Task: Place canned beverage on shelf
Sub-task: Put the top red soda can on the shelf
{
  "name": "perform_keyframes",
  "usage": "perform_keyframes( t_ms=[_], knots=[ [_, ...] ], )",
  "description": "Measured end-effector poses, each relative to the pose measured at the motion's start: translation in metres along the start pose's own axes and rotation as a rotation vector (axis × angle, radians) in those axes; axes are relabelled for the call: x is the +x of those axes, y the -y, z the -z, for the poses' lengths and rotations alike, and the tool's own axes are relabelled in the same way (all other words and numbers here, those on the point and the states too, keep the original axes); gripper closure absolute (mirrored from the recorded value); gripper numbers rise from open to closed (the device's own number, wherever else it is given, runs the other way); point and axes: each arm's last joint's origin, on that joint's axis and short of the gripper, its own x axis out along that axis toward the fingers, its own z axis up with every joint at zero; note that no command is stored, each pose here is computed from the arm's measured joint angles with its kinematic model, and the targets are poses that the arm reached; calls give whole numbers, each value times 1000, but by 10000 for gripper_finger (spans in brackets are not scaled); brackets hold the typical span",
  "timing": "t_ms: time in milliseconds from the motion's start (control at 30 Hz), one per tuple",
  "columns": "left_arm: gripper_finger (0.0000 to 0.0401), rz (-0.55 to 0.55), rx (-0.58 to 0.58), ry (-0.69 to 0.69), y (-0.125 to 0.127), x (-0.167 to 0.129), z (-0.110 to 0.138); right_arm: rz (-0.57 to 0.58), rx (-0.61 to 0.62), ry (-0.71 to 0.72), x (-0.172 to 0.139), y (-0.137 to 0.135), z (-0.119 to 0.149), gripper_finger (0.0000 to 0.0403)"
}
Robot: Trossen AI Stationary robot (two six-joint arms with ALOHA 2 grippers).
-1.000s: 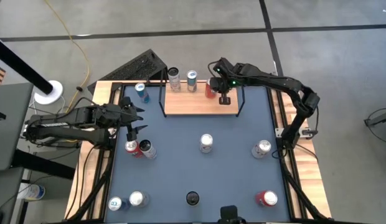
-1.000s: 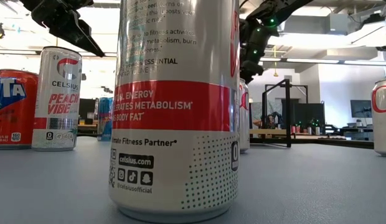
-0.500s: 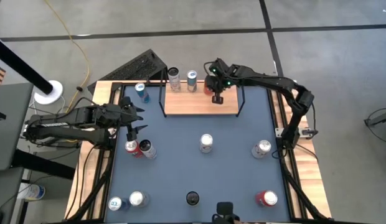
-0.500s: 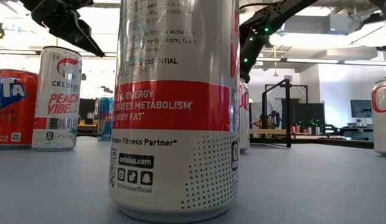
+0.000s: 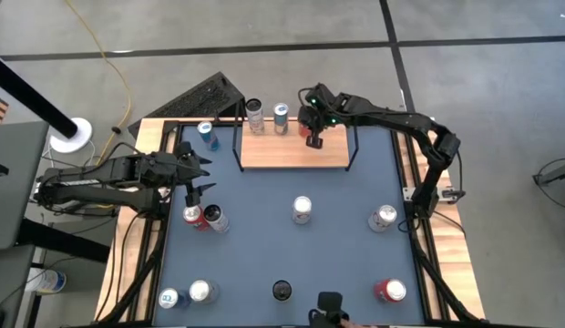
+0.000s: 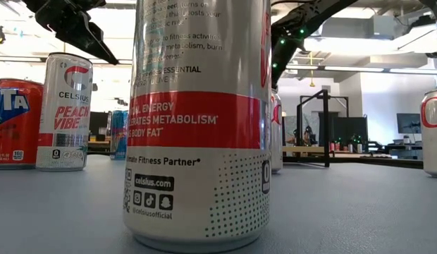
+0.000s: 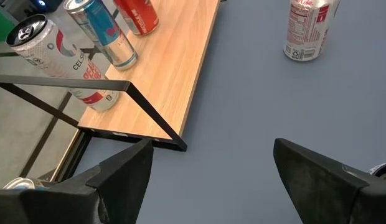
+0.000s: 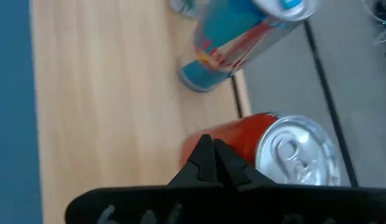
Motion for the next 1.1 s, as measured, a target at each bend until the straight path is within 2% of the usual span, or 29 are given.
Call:
perform_keyframes(
  t_ms=[467,733,1100],
  knots=[
    [79,1,0,0,0,0,0,8,17,19,0,-2,-3,403],
    [79,2,0,0,0,0,0,42,81,55,0,8,-3,403],
    [79,5,0,0,0,0,0,34,76,66,0,7,-4,403]
  ],
)
